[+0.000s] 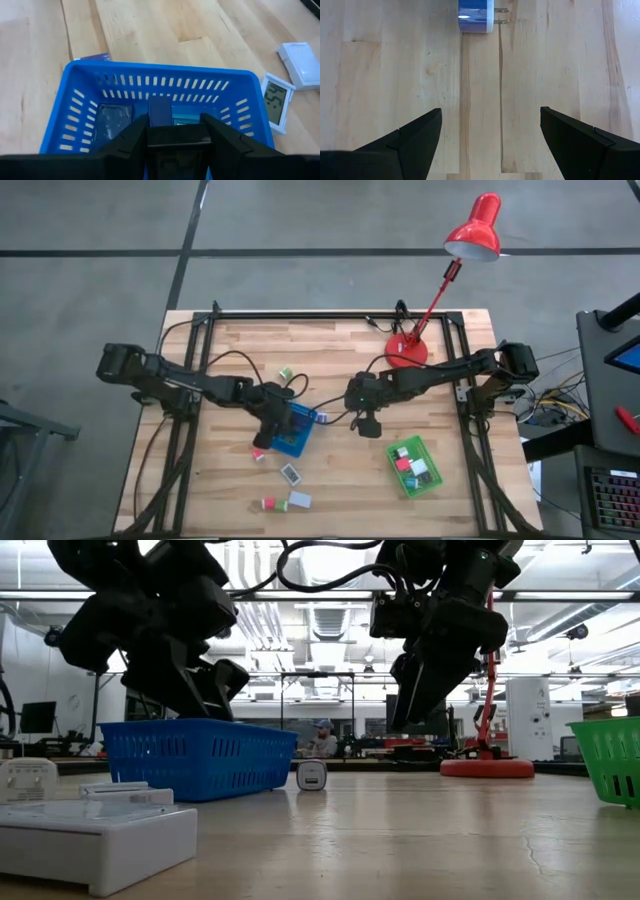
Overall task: Pick & Place Office items
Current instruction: Put the black digital clock into the blue bin
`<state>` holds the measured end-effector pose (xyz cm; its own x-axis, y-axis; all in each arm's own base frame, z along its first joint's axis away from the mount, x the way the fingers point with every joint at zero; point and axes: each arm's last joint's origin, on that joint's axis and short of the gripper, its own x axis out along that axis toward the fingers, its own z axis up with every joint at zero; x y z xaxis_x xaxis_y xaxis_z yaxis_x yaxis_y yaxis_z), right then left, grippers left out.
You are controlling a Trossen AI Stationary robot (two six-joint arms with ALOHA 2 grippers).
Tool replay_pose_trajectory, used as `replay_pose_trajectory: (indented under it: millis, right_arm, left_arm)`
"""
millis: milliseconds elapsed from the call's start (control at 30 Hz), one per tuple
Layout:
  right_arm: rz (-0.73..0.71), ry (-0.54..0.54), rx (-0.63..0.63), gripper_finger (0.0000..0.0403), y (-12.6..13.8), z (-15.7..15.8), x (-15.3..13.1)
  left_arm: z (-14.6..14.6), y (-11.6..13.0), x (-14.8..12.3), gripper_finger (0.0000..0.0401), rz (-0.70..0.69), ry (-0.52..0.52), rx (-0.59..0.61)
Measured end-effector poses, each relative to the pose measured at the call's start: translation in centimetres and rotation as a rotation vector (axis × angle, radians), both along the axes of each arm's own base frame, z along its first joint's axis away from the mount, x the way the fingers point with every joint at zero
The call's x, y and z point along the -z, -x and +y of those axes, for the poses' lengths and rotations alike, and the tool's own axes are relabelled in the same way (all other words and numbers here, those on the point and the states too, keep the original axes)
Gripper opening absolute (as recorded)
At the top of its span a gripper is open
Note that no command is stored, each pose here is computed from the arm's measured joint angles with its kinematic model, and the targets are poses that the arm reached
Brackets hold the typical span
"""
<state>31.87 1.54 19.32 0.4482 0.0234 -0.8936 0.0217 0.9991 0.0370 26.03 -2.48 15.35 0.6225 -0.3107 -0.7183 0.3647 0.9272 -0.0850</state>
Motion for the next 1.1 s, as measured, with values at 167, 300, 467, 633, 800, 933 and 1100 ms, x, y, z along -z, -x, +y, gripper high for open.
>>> replay_pose_trajectory:
  millis: [167, 300, 467, 633, 800, 933, 1100]
  right_arm:
    - [0.000, 0.000, 0.000, 0.0326, 0.00, 0.00, 0.00]
    - [0.001, -0.001, -0.001, 0.0326, 0.01, 0.00, 0.01]
    - [0.002, -0.001, -0.001, 0.0326, 0.01, 0.00, 0.03]
    - [0.002, -0.001, -0.002, 0.0326, 0.02, 0.00, 0.03]
    - [0.002, -0.002, -0.002, 0.0326, 0.02, 0.01, 0.03]
    - [0.003, -0.006, -0.004, 0.0326, 0.02, 0.02, 0.03]
    - [0.006, -0.006, -0.004, 0.0326, 0.05, 0.02, 0.05]
  left_arm:
    - [-0.01, -0.11, 0.52, 0.0152, 0.024, 0.004, -0.006]
    - [-0.01, -0.19, 0.96, 0.0152, 0.043, 0.005, -0.009]
    - [-0.01, -0.21, 1.03, 0.0152, 0.046, 0.006, -0.010]
    - [-0.07, -0.18, 0.87, 0.0169, 0.039, 0.006, -0.008]
    - [-0.20, -0.15, 0.85, 0.0179, 0.040, 0.032, 0.019]
    - [-0.32, -0.12, 0.80, 0.0182, 0.042, 0.067, 0.049]
    - [-0.33, -0.15, 0.77, 0.0184, 0.037, 0.069, 0.050]
